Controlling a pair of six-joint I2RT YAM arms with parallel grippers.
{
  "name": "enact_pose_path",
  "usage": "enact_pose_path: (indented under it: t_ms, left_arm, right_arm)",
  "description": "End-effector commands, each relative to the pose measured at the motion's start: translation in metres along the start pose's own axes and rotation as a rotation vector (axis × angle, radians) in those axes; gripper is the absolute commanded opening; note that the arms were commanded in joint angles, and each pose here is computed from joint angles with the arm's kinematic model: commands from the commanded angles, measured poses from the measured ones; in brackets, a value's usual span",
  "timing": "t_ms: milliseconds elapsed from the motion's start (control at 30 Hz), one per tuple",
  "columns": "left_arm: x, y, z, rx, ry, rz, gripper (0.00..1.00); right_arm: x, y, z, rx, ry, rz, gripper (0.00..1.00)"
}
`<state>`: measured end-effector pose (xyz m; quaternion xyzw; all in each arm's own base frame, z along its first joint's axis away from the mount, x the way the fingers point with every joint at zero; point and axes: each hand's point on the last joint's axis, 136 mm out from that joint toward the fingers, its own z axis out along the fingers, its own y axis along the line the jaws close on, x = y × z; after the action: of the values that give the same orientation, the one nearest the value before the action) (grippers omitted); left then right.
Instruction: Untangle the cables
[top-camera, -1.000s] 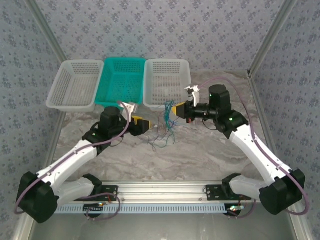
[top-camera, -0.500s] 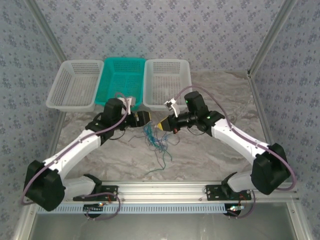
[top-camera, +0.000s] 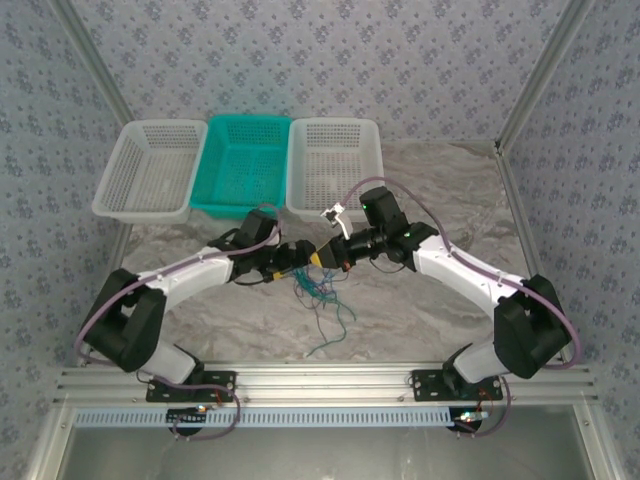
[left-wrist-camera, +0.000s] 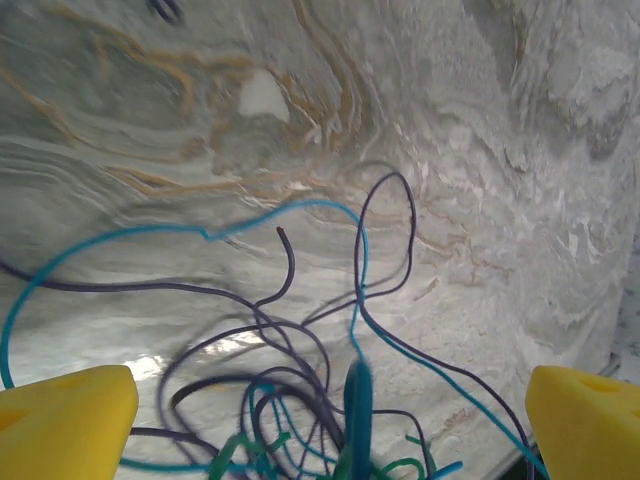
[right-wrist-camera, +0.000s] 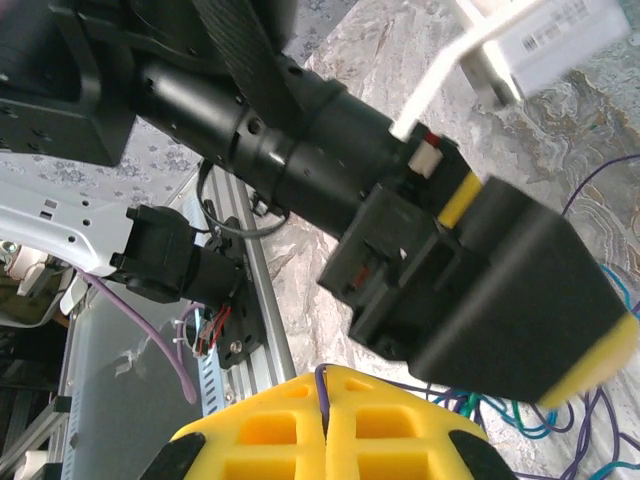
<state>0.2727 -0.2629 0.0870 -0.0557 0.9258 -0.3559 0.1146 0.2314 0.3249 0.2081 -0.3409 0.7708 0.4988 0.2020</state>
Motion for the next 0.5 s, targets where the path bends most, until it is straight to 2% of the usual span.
enact_pose_path:
  t_ms: [0,33,100,233,267,400,467]
  left_arm:
    - [0.000,-0.019,0.006,0.088,0.023,-0.037,0.91]
    - [0.001,-0.015,0.006,0.070,0.023,-0.046,0.85]
    - [0.003,-0.004,0.005,0.022,0.016,-0.060,0.66]
    - [0.004,0.015,-0.004,-0.062,-0.024,-0.065,0.06]
    - [0.003,0.016,-0.008,-0.066,-0.043,-0.053,0.00]
    - [-0.009,0.028,-0.033,-0.109,-0.150,-0.032,0.00]
    - [-0.016,0.040,-0.050,-0.141,-0.198,-0.033,0.00]
  right_arm:
    - [-0.008,0.007,0.000,-0.023,-0.012,-0.046,0.00]
    - [-0.009,0.005,-0.001,-0.009,-0.017,-0.045,0.00]
    - [-0.010,0.001,-0.002,0.021,-0.025,-0.045,0.00]
    - [-0.014,-0.011,-0.012,0.104,-0.082,-0.054,0.00]
    - [-0.016,-0.015,-0.016,0.129,-0.108,-0.052,0.00]
    - [-0.024,-0.045,-0.051,0.304,-0.241,0.000,0.00]
    - [-0.027,-0.065,-0.082,0.416,-0.355,0.057,0.00]
